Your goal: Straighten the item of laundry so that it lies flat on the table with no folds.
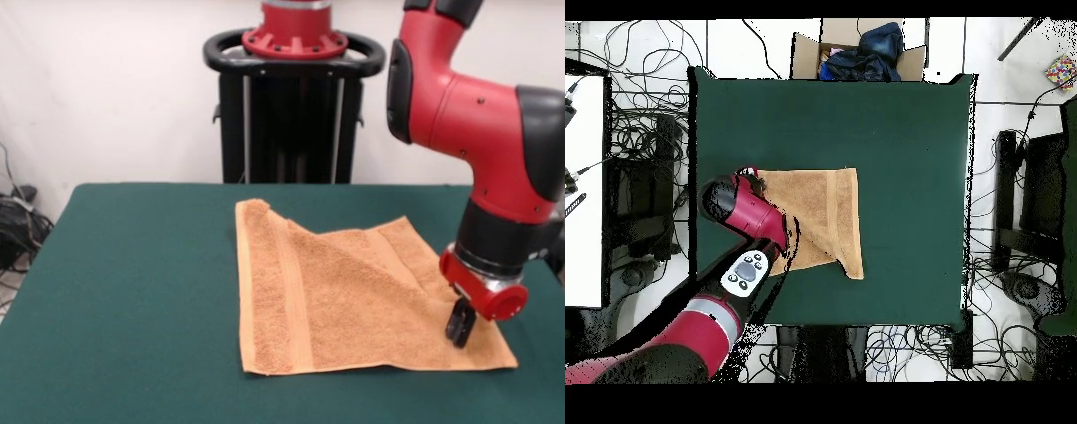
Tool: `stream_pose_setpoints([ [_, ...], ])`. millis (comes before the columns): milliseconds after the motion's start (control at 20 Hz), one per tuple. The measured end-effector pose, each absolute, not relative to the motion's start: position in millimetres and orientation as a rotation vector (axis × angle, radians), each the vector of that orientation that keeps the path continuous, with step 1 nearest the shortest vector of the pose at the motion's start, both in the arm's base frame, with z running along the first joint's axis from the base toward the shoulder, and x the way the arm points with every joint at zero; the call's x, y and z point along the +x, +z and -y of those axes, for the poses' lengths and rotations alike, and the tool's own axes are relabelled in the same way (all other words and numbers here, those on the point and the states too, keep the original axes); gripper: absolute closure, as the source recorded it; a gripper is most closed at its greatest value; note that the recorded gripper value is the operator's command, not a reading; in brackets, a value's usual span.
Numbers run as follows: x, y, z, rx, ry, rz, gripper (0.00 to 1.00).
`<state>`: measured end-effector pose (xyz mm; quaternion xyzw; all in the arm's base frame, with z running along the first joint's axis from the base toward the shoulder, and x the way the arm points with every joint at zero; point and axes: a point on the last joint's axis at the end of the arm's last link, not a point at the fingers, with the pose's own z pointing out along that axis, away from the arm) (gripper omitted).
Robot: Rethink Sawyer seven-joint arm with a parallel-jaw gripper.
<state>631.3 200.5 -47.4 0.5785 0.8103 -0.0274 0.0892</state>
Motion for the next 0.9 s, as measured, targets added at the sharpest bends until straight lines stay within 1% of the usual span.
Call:
stream_pose_setpoints([
  [500, 627.6, -6.8, -176.7, 1.678, -0.11, -2.463, 1.0],
  [700, 624.2, 0.8, -145.0, 1.687, -0.14, -2.442, 1.0],
  [900, 620.3, -3.8, -111.7, 1.663, -0.184, -2.42, 1.0],
])
